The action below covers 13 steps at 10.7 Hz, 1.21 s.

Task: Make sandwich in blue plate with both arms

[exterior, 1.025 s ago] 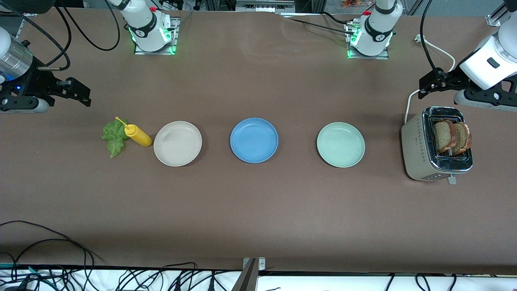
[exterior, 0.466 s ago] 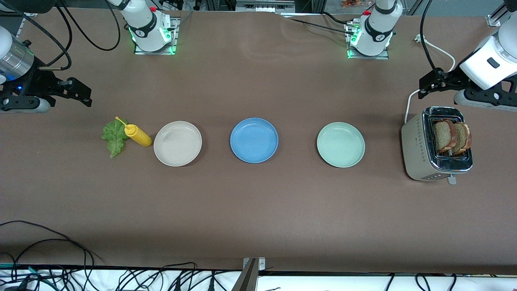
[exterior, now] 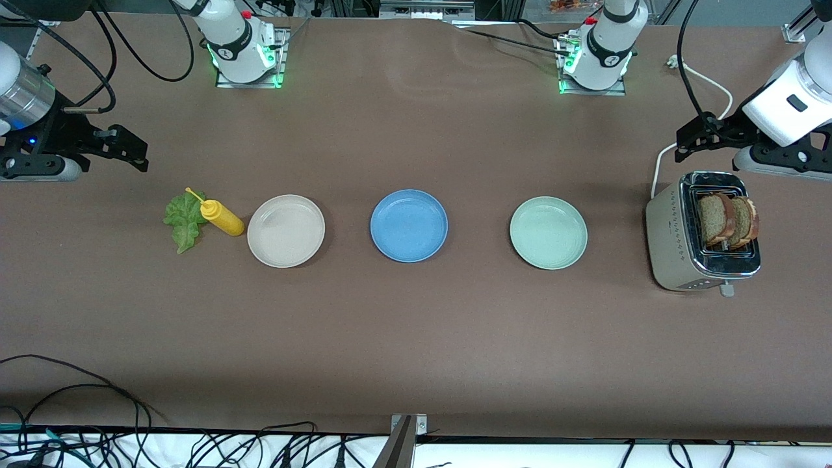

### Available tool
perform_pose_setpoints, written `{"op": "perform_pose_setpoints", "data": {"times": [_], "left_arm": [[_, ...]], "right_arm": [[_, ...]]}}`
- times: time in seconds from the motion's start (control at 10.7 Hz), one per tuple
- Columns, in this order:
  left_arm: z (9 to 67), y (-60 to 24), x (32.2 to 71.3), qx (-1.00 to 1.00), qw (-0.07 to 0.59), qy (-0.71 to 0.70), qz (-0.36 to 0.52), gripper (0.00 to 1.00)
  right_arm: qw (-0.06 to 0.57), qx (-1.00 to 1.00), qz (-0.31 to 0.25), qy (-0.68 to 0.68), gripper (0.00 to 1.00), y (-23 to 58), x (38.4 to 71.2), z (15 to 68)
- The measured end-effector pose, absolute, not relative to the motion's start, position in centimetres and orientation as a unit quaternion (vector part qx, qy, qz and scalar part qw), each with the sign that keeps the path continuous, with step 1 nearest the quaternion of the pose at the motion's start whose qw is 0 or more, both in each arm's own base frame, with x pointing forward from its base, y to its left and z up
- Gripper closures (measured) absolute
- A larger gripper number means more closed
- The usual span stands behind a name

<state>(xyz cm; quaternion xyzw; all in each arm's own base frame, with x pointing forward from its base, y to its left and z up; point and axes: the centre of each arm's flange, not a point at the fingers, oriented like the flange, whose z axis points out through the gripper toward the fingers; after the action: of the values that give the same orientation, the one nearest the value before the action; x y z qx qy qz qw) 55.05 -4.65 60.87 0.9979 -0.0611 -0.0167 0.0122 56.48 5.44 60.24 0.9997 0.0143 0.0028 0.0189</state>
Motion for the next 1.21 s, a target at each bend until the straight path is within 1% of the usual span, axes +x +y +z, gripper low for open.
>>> {"op": "perform_pose_setpoints", "data": {"times": [0.37,1.21], "left_arm": [[59.1,-4.4,55.2,0.998,0.012,-0.058,-0.026,0.00],[59.0,-4.0,55.3,0.998,0.012,-0.055,-0.025,0.00]], "right_arm": [[0.019,1.000,0.005,0.014,0.00,5.5,56.5,60.3],[0.018,1.000,0.011,0.015,0.00,5.5,56.6,60.4]]}}
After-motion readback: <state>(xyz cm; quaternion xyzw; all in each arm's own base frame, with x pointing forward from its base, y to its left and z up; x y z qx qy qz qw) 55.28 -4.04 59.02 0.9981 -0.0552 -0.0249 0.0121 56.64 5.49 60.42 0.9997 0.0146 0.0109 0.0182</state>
